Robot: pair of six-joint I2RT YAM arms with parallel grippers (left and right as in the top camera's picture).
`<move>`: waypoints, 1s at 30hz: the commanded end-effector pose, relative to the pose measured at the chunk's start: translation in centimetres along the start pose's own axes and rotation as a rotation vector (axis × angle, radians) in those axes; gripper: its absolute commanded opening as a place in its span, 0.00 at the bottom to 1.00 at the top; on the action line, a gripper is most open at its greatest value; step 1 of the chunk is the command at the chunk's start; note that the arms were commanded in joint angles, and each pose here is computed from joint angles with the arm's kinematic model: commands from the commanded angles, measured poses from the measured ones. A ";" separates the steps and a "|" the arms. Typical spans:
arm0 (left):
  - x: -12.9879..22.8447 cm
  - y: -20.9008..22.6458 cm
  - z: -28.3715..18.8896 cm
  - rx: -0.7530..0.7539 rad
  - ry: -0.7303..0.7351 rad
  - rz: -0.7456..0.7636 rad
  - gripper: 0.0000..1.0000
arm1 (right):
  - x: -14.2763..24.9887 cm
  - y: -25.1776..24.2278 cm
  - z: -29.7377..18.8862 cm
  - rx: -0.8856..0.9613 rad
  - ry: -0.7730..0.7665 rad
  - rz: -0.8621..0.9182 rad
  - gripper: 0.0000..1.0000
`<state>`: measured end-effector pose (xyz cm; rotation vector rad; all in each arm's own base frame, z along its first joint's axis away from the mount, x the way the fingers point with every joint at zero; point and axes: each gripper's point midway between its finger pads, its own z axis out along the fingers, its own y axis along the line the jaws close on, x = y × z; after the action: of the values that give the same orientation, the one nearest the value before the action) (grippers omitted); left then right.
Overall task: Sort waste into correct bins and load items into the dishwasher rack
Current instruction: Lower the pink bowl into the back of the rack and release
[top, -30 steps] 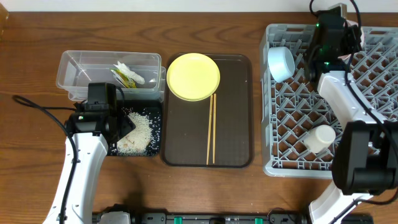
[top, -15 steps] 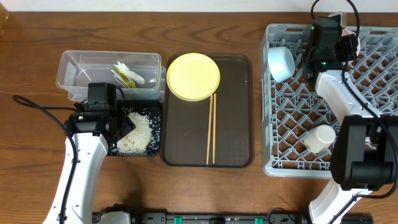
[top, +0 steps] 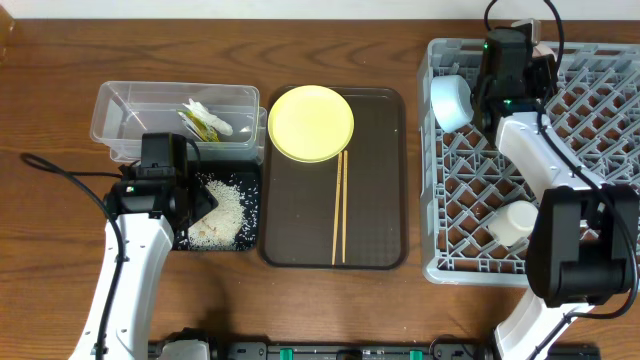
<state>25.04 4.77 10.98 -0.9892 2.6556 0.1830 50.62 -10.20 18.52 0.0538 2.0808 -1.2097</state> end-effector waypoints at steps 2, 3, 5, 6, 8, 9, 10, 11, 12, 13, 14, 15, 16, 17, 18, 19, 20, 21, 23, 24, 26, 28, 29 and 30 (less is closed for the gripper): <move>-0.4 0.1 -0.3 -0.002 -0.014 -0.015 0.83 | 0.1 -1.8 0.0 0.131 0.019 0.045 0.01; -0.4 0.1 -0.3 -0.002 -0.014 -0.015 0.83 | -0.1 -2.5 0.0 0.163 0.017 0.052 0.01; -0.4 0.1 -0.3 -0.002 -0.014 -0.015 0.83 | -0.7 -3.4 -0.2 0.201 0.008 0.052 0.01; -0.4 0.1 -0.3 -0.002 -0.014 -0.016 0.83 | -0.8 -3.6 -0.2 0.204 0.003 0.044 0.01; -0.4 0.1 -0.3 -0.002 -0.014 -0.016 0.83 | -0.8 -3.7 -0.1 0.207 0.004 0.038 0.01; -0.4 0.1 -0.3 -0.003 -0.014 -0.016 0.83 | -0.7 -3.7 0.0 0.207 0.007 0.035 0.01; -0.4 0.1 -0.3 -0.002 -0.014 -0.016 0.83 | -0.6 -3.6 0.2 0.206 0.012 0.028 0.01; -0.4 0.1 -0.3 -0.003 -0.014 -0.016 0.83 | -0.4 -3.5 0.3 0.206 0.017 0.022 0.01; -0.4 0.1 -0.3 -0.002 -0.014 -0.016 0.83 | -0.2 -3.3 0.5 0.204 0.022 0.015 0.01; -0.4 0.1 -0.3 -0.002 -0.014 -0.016 0.83 | 0.0 -3.1 0.7 0.203 0.029 0.006 0.01; -0.4 0.1 -0.3 -0.002 -0.014 -0.016 0.83 | 0.2 -2.8 0.8 0.202 0.034 -0.002 0.01; -0.4 0.1 -0.3 -0.002 -0.014 -0.016 0.83 | 0.4 -2.6 0.9 0.200 0.038 -0.010 0.01; -0.4 0.1 -0.3 -0.002 -0.014 -0.016 0.83 | 0.6 -2.3 1.0 0.197 0.042 -0.019 0.01; -0.4 0.1 -0.3 -0.002 -0.014 -0.016 0.83 | 0.7 -2.0 1.1 0.195 0.045 -0.024 0.01; -0.4 0.1 -0.3 -0.002 -0.014 -0.016 0.83 | 0.9 -1.6 1.2 0.191 0.047 -0.034 0.01; -0.4 0.1 -0.3 -0.002 -0.014 -0.016 0.83 | 0.9 -1.4 1.2 0.189 0.048 -0.038 0.01; -0.4 0.1 -0.3 -0.002 -0.014 -0.015 0.83 | 1.0 -1.1 1.2 0.186 0.048 -0.043 0.01; -0.4 0.1 -0.3 -0.003 -0.014 -0.015 0.83 | 1.0 -0.8 1.2 0.183 0.048 -0.049 0.01; -0.4 0.1 -0.3 -0.003 -0.014 -0.015 0.83 | 1.0 -0.2 1.1 0.176 0.044 -0.057 0.01; -0.4 0.1 -0.3 -0.003 -0.014 -0.015 0.83 | 0.9 -0.1 0.9 0.173 0.042 -0.059 0.01; -0.4 0.1 -0.3 -0.002 -0.014 -0.015 0.83 | 0.7 0.4 0.6 0.165 0.035 -0.058 0.01; -0.4 0.1 -0.3 -0.003 -0.014 -0.015 0.83 | 0.5 0.7 0.1 0.162 0.028 -0.061 0.01; -0.4 0.2 -0.3 -0.003 -0.013 -0.016 0.83 | 0.4 0.8 -0.2 0.167 0.028 -0.063 0.01; -0.4 0.1 -0.3 -0.002 -0.014 -0.015 0.83 | 0.4 0.8 -0.5 0.177 0.030 -0.067 0.01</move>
<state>25.04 4.77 10.98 -0.9892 2.6556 0.1830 50.55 -10.87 18.16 0.0987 2.0128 -1.4155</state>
